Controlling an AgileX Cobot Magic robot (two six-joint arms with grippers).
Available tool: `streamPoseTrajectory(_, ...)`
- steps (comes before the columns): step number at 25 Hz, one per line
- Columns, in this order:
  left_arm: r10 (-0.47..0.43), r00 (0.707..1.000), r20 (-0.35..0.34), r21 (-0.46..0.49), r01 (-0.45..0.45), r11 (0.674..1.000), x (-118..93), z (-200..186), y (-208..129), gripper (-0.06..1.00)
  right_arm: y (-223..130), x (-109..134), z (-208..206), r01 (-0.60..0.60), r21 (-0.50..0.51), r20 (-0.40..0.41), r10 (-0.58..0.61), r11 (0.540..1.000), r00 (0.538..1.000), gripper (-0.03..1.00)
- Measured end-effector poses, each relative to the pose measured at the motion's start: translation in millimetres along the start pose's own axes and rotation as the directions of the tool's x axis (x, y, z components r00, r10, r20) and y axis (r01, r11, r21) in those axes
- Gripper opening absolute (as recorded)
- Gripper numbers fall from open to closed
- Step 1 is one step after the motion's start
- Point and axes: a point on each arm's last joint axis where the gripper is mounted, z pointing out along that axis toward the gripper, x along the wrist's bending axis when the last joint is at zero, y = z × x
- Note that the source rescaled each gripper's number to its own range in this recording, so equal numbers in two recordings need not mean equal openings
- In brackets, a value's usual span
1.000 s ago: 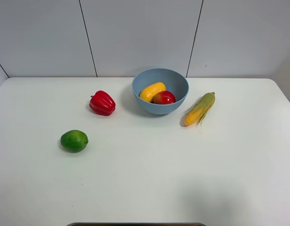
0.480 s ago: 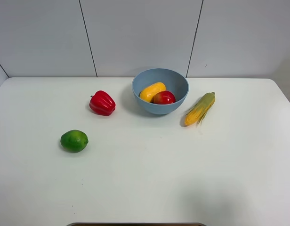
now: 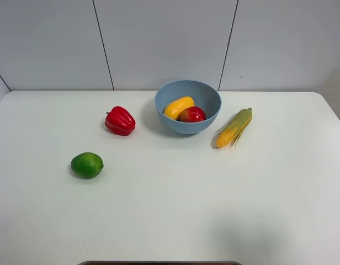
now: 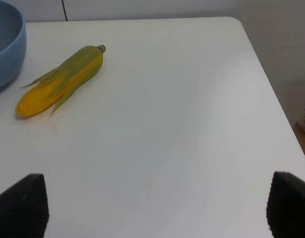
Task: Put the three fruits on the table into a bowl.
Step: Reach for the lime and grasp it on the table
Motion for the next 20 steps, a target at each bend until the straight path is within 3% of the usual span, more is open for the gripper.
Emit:
streamPoseTrajectory(10, 0.019, 0.999, 0.038, 0.171, -0.025, 0.985, 0, 13, 57, 0.69, 0, 0, 0, 0.000, 0.000, 0.000, 0.000, 1.000, 1.000, 0.69)
streamPoseTrajectory(15, 0.042, 0.995, 0.087, 0.288, -0.066, 0.955, -3, 34, 89, 0.69, 0, 0, 0, 0.000, 0.000, 0.000, 0.000, 1.000, 1.000, 0.69)
streamPoseTrajectory(20, 0.011, 0.988, 0.154, 0.393, -0.071, 0.917, -8, 64, 111, 0.69, 0, 0, 0, 0.000, 0.000, 0.000, 0.000, 1.000, 1.000, 0.69)
